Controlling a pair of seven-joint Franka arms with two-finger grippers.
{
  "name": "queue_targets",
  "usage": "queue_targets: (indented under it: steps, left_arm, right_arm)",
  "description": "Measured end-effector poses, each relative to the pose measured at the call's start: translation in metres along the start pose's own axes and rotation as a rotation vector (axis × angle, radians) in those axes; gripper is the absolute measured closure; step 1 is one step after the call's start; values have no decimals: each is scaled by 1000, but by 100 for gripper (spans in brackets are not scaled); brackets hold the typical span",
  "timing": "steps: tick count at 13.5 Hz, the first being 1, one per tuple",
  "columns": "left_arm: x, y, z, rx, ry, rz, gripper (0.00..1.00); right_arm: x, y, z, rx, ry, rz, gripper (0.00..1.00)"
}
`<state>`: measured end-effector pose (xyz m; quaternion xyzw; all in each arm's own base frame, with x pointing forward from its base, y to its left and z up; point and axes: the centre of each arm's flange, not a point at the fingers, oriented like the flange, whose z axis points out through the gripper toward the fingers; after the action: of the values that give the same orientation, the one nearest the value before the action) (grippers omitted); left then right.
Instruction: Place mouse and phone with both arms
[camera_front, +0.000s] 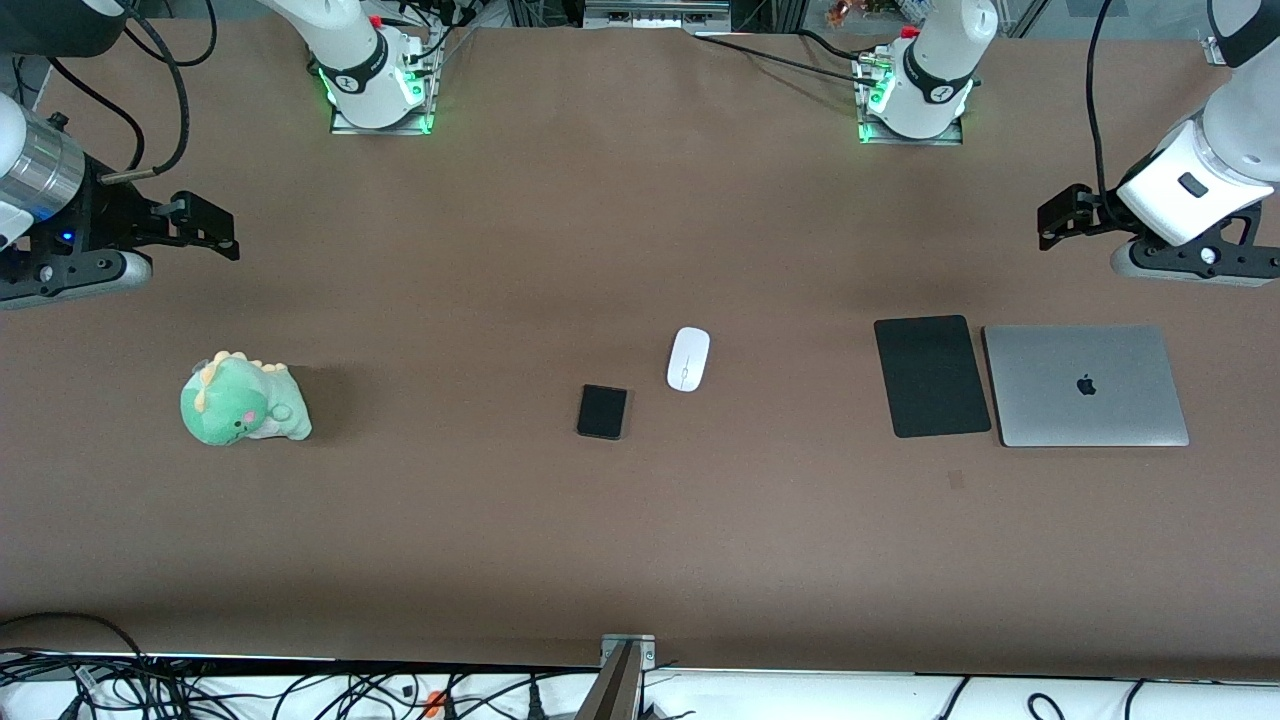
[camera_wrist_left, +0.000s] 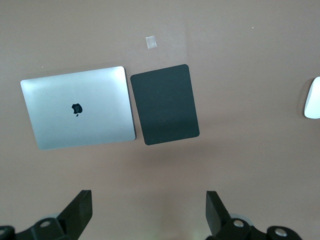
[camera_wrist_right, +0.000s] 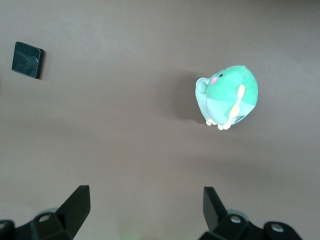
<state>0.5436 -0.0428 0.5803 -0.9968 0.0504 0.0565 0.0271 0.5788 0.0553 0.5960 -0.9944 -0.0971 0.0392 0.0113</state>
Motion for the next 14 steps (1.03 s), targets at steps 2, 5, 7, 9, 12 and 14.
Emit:
queue_targets:
  steps: [2,5,7,9,12,14]
  left_arm:
    - [0,4,0,-1,-1,5,0]
    - [-1,25,-1,-1,-2,42,0]
    - [-1,56,-1,3,-3,90,0]
    - [2,95,11,6,-25,158,0]
    - [29,157,57,-19,-95,241,0]
    - [62,184,98,-61,-102,273,0]
  right_arm:
    - [0,0,0,0,0,0,0]
    - [0,0,0,0,0,0,0]
    - [0,0,0,0,0,0,0]
    - [0,0,0,0,0,-1,0]
    - [0,-1,0,0,0,-1,0]
    - [0,-1,1,0,-1,-1,0]
